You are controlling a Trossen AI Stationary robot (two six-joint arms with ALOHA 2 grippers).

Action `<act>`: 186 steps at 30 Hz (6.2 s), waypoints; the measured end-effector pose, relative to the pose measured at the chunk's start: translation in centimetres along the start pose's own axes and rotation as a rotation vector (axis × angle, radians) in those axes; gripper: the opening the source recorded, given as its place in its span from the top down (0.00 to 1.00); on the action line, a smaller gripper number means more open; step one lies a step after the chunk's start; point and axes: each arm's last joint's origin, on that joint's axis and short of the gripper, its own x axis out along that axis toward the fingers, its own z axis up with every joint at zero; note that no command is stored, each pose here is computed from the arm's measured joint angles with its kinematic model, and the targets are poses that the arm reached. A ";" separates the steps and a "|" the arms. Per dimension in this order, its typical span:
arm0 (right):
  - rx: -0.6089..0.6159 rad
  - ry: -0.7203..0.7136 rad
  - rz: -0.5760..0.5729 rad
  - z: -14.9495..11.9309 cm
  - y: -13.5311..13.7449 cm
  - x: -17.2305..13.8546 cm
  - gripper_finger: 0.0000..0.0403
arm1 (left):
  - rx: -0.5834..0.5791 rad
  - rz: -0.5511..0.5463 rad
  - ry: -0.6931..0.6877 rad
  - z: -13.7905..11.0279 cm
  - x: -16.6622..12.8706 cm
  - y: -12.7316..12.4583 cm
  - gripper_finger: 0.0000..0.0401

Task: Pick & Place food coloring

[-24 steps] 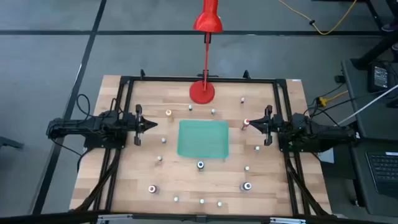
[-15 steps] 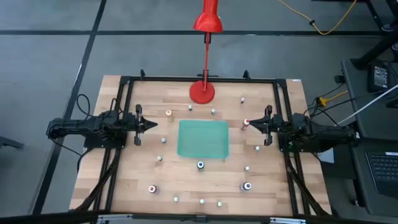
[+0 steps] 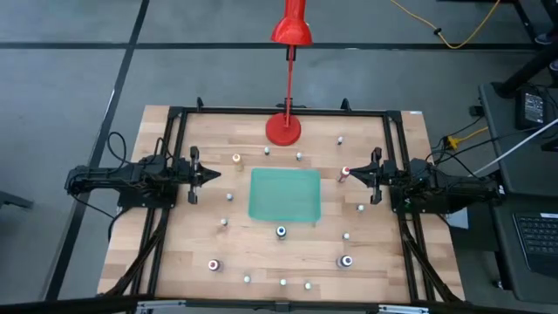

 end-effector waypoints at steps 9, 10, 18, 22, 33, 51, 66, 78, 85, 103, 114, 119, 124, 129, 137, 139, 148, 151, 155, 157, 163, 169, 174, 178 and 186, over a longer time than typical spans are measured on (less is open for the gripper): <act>0.000 0.000 0.000 0.0 0.0 0.0 0.92 | 0.000 0.000 0.000 0.0 0.0 0.0 0.99; 0.000 0.000 0.000 0.0 0.0 0.0 0.92 | 0.000 0.000 0.000 0.0 0.0 0.0 0.99; 0.000 0.000 0.000 0.0 0.0 0.0 0.92 | 0.000 0.000 0.000 0.0 0.0 0.0 0.99; 0.000 0.000 0.000 0.0 0.0 0.0 0.92 | 0.000 0.000 -0.001 0.0 0.0 0.0 0.99; 0.000 0.000 0.000 0.0 0.0 0.0 0.92 | 0.000 0.000 0.000 0.0 0.0 0.0 0.99; 0.000 0.000 0.000 0.0 0.0 0.0 0.92 | 0.000 0.000 0.000 0.0 0.0 0.0 0.99; 0.000 0.000 0.000 0.0 0.0 0.0 0.92 | 0.000 0.000 0.000 0.0 0.0 0.0 0.99; 0.000 0.000 0.000 0.0 0.0 0.0 0.92 | 0.000 0.000 0.000 0.0 0.0 0.0 0.99; 0.000 0.000 0.000 0.0 0.0 0.0 0.92 | 0.000 0.000 0.000 0.0 0.0 0.0 0.99; 0.000 0.000 0.000 0.0 0.0 0.0 0.92 | -0.243 -0.004 -0.074 0.7 0.0 0.0 0.99; 0.000 0.000 0.000 0.0 0.0 0.0 0.92 | -0.511 0.028 -0.114 1.0 -0.1 0.2 0.99; 0.000 0.000 0.000 0.0 0.0 0.0 0.92 | -0.520 0.041 -0.116 1.0 -0.1 0.2 0.99; 0.000 0.000 0.000 0.0 0.0 0.0 0.92 | -0.521 0.087 -0.125 1.0 -0.1 0.4 0.99; 0.000 0.000 0.000 0.0 0.0 0.0 0.92 | -0.587 0.126 -0.176 1.3 -0.1 0.6 0.99; 0.000 0.000 0.000 0.0 0.0 0.0 0.92 | -0.701 0.233 -0.276 3.4 -0.6 1.1 0.98; 0.000 0.000 0.000 0.0 0.0 0.0 0.92 | -0.685 0.240 -0.270 4.9 -0.8 1.2 0.98; 0.000 0.000 0.000 0.0 0.0 0.0 0.92 | -0.536 0.319 0.073 13.9 -1.4 1.8 0.97; 0.000 0.000 0.000 0.0 0.0 0.0 0.92 | -0.489 0.195 0.197 16.7 -0.7 1.6 0.97; 0.000 0.000 0.000 0.0 0.0 0.0 0.92 | -0.355 0.050 0.233 20.0 0.9 1.3 0.97; 0.000 0.000 -0.001 0.0 0.0 0.0 0.92 | -0.306 0.085 0.232 21.1 1.7 1.5 0.97; 0.000 0.000 -0.001 0.0 0.0 0.0 0.92 | -0.146 0.201 0.297 21.6 3.4 2.1 0.98; 0.000 0.000 -0.001 0.0 0.0 0.0 0.92 | -0.124 0.261 0.483 19.7 4.8 3.1 0.98; 0.000 0.000 -0.001 0.0 0.0 0.0 0.92 | -0.164 0.329 0.630 18.1 6.3 4.6 0.94; 0.000 0.000 -0.001 0.0 0.0 0.0 0.92 | -0.231 0.281 0.684 17.2 7.4 5.7 0.85; 0.000 0.000 -0.001 0.0 0.0 0.0 0.92 | -0.275 0.275 0.823 15.4 8.3 7.1 0.59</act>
